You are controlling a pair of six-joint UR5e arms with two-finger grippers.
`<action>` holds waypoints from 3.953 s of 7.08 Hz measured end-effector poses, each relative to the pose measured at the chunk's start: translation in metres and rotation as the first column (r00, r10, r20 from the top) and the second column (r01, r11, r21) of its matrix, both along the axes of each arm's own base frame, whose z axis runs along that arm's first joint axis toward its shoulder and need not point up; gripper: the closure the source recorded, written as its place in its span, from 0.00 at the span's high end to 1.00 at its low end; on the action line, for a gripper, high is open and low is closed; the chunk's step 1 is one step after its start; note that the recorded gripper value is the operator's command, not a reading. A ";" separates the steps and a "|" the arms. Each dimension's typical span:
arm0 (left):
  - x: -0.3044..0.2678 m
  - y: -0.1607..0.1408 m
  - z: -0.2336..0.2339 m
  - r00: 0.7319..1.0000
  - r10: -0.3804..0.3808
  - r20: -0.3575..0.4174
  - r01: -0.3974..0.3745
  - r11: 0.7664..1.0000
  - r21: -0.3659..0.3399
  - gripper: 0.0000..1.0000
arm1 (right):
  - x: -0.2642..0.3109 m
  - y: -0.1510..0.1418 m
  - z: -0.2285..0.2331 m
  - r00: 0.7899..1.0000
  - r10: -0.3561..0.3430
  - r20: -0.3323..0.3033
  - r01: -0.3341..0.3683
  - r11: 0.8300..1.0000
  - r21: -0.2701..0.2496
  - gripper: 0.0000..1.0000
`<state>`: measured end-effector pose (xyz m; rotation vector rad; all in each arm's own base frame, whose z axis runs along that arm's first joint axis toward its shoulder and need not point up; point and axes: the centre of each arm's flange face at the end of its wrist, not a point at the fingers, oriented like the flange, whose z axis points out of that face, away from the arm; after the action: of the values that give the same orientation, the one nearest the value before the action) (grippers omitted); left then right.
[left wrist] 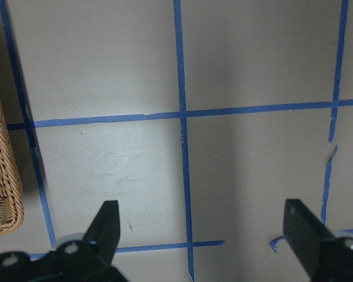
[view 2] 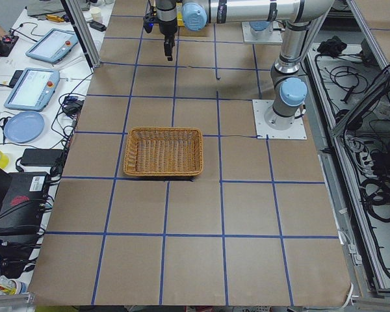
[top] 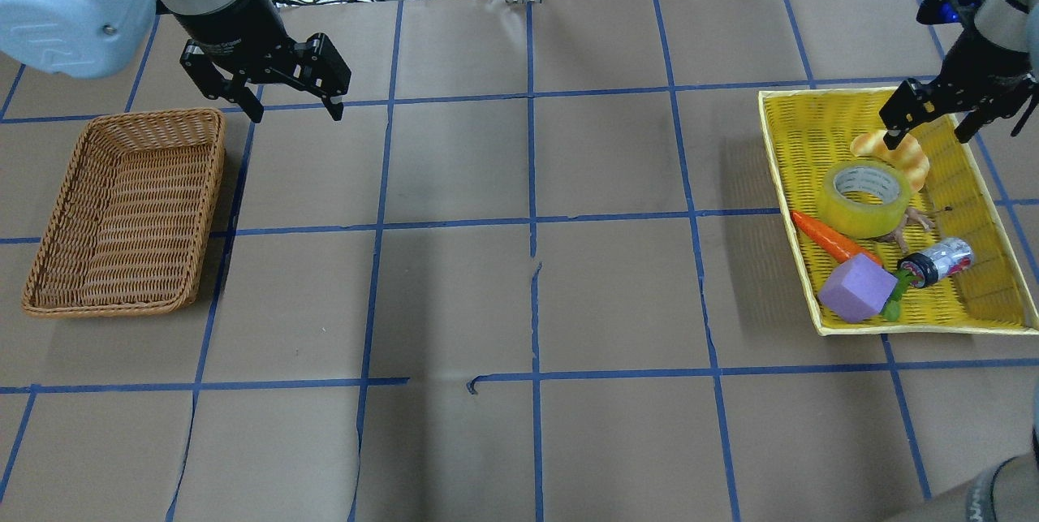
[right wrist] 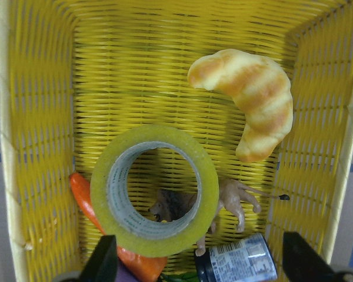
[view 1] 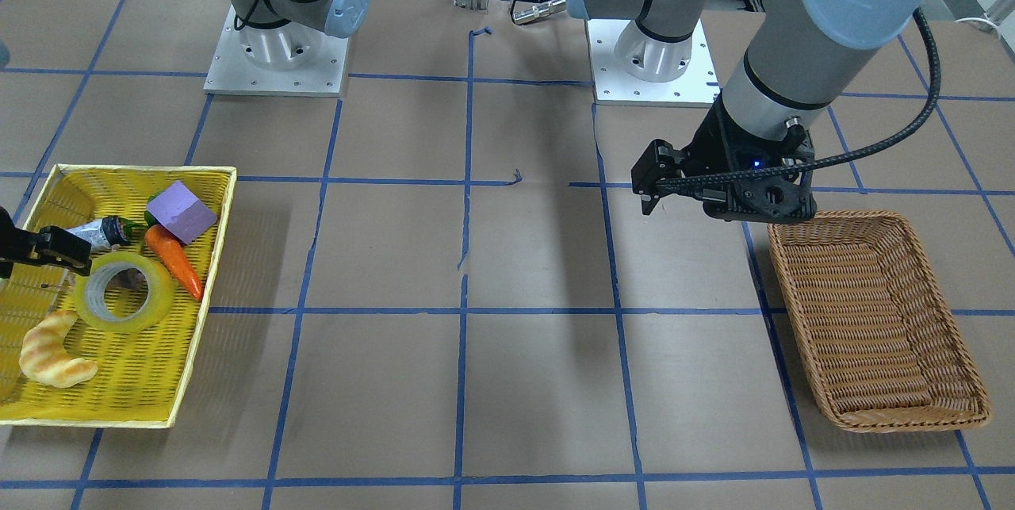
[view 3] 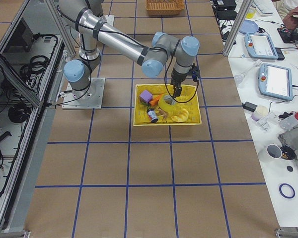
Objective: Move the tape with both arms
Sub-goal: 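Lower the right gripper and grasp the yellow tape roll, then lift the tape roll and carry it with the right gripper to table center, then reach the left gripper to the tape roll while the right gripper releases and withdraws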
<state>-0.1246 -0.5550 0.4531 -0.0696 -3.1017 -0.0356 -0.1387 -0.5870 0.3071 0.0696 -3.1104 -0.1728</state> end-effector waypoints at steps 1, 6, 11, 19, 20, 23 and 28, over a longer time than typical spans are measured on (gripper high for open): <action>0.000 0.000 -0.001 1.000 0.000 -0.001 0.000 1.000 0.000 1.00 | -0.010 -0.002 -0.028 1.000 -0.011 0.008 0.011 1.000 0.018 1.00; 0.000 -0.001 -0.001 1.000 0.001 0.000 -0.001 1.000 -0.001 1.00 | -0.026 0.014 -0.092 0.998 -0.054 0.034 0.049 0.992 0.117 0.00; 0.000 -0.001 -0.002 1.000 0.000 0.000 0.000 1.000 -0.001 1.00 | 0.027 -0.019 0.037 0.999 -0.018 -0.029 0.018 1.000 -0.007 0.00; 0.001 -0.004 -0.006 1.000 0.002 -0.001 -0.002 1.000 0.005 1.00 | 0.459 0.048 -0.035 0.988 -0.075 0.137 0.088 0.992 -0.094 0.00; 0.001 -0.005 -0.007 1.000 0.002 -0.002 -0.002 1.000 0.006 1.00 | 0.488 0.069 -0.057 0.988 -0.069 0.138 0.080 0.994 -0.077 0.00; 0.001 -0.006 -0.009 1.000 0.004 -0.004 -0.004 1.000 0.010 1.00 | 0.534 0.101 -0.088 0.986 -0.068 0.152 0.074 0.997 -0.036 1.00; -0.019 0.005 -0.044 0.997 0.019 -0.071 -0.014 0.998 0.065 1.00 | 0.408 0.037 -0.011 0.992 -0.061 0.112 0.071 0.994 -0.083 1.00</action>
<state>-0.1435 -0.5503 0.4090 -0.0422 -3.0268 -0.1295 0.2688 -0.5500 0.2961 -0.0266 -3.2265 -0.0366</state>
